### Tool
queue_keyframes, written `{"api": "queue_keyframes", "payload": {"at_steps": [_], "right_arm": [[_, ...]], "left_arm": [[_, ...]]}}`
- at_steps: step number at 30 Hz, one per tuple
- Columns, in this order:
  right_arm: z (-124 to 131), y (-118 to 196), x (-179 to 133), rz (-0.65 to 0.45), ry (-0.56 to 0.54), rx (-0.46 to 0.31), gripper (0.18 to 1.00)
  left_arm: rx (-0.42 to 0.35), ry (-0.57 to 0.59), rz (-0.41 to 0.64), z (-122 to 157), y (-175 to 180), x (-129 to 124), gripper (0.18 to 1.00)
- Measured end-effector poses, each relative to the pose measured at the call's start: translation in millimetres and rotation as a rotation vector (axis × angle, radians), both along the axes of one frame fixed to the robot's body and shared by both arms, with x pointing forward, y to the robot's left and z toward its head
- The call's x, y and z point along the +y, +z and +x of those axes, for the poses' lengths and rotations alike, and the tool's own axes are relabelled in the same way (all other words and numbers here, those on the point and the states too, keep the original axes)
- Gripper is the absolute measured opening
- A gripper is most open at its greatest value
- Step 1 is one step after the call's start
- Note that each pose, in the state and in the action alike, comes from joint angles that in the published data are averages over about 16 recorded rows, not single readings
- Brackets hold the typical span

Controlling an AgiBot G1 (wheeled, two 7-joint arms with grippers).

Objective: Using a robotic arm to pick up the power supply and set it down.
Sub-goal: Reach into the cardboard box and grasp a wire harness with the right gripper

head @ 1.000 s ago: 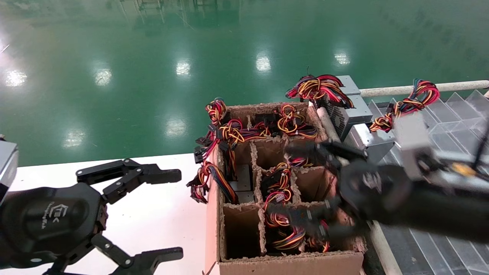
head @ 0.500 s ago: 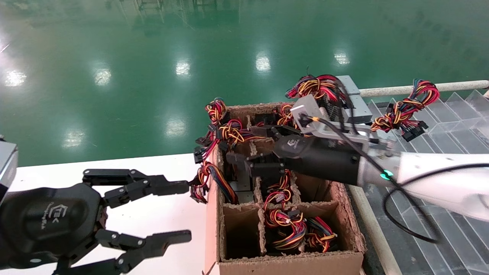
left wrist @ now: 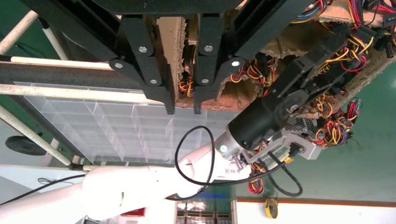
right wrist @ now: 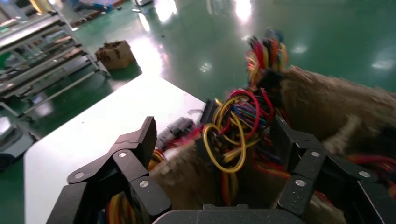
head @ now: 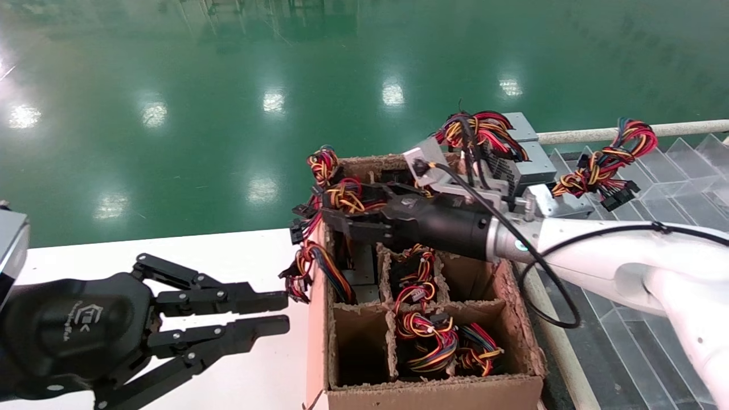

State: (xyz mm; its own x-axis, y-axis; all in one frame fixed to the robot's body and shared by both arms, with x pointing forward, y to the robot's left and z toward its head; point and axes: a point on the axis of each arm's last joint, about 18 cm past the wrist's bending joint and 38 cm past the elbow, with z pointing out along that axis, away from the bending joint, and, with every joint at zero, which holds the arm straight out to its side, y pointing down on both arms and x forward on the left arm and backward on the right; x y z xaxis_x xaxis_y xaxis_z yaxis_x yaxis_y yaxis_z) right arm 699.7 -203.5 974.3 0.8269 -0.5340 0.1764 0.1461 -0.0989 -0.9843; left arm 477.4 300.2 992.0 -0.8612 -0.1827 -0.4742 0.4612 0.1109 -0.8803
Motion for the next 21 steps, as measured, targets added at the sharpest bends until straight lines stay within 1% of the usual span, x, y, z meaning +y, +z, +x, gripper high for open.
{"api": "queue_keyframes", "payload": {"at_steps": [3, 6, 9, 12, 21], "right_arm": [[2.1, -1.5, 2.5, -0.003, 0.005, 0.002, 0.891], [3.8, -3.3, 4.1, -0.009, 0.009, 0.004, 0.838], [5.3, -5.3, 4.9, -0.013, 0.01, 0.005, 0.792], [6.8, -6.7, 4.9, -0.015, 0.008, 0.004, 0.719], [9.7, -8.6, 3.8, -0.015, 0.002, -0.003, 0.517]], "left_arm": [[0.0, 0.0, 0.0, 0.0, 0.0, 0.0, 0.295], [0.0, 0.0, 0.0, 0.0, 0.0, 0.0, 0.253], [0.0, 0.0, 0.0, 0.0, 0.0, 0.0, 0.232], [0.0, 0.0, 0.0, 0.0, 0.0, 0.0, 0.21], [0.0, 0.0, 0.0, 0.0, 0.0, 0.0, 0.192]]}}
